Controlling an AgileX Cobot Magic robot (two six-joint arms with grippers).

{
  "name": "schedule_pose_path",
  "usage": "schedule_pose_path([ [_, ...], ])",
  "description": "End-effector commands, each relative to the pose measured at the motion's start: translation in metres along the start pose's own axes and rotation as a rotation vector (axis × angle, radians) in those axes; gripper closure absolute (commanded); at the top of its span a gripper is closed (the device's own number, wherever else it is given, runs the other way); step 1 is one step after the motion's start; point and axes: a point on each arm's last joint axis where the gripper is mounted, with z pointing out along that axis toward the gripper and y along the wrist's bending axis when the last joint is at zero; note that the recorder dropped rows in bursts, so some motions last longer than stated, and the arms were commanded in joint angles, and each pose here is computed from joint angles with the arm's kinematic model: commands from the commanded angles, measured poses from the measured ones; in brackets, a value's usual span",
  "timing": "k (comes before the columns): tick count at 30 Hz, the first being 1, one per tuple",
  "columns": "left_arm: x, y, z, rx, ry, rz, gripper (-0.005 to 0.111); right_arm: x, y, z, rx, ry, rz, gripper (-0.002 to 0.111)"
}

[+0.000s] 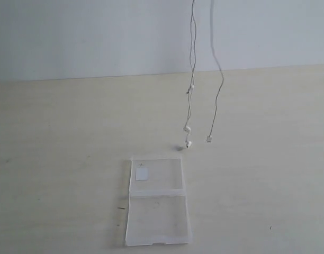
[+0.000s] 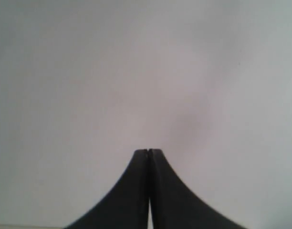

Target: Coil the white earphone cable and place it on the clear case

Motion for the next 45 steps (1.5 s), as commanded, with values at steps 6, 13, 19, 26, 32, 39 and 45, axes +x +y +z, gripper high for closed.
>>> schedule_pose_path([
  [6, 0.067, -0.050, 0.022, 0.551, 0.255, 0.162, 0.107, -0.012, -0.001, -0.018, 0.042, -0.026, 0.042, 0.108],
  [13, 0.157, -0.086, 0.038, 0.687, 0.476, 0.367, 0.105, -0.008, 0.004, -0.018, -0.014, 0.013, 0.066, 0.108],
  [19, 0.200, -0.104, 0.037, 0.776, 0.574, 0.331, 0.061, -0.005, 0.005, -0.018, -0.021, 0.050, 0.063, 0.108],
  [26, 0.221, -0.116, 0.041, 0.733, 0.589, 0.198, 0.027, -0.005, 0.005, -0.018, -0.021, 0.053, 0.062, 0.108],
  [32, 0.230, -0.124, 0.041, 0.697, 0.561, 0.227, 0.029, -0.005, 0.005, -0.018, -0.024, 0.049, 0.065, 0.108],
  [39, 0.231, -0.123, 0.045, 0.644, 0.530, 0.255, 0.029, -0.006, 0.006, -0.018, -0.032, 0.040, 0.070, 0.108],
  [45, 0.235, -0.125, 0.049, 0.638, 0.534, 0.237, 0.029, -0.006, 0.006, -0.018, -0.038, 0.034, 0.074, 0.108],
])
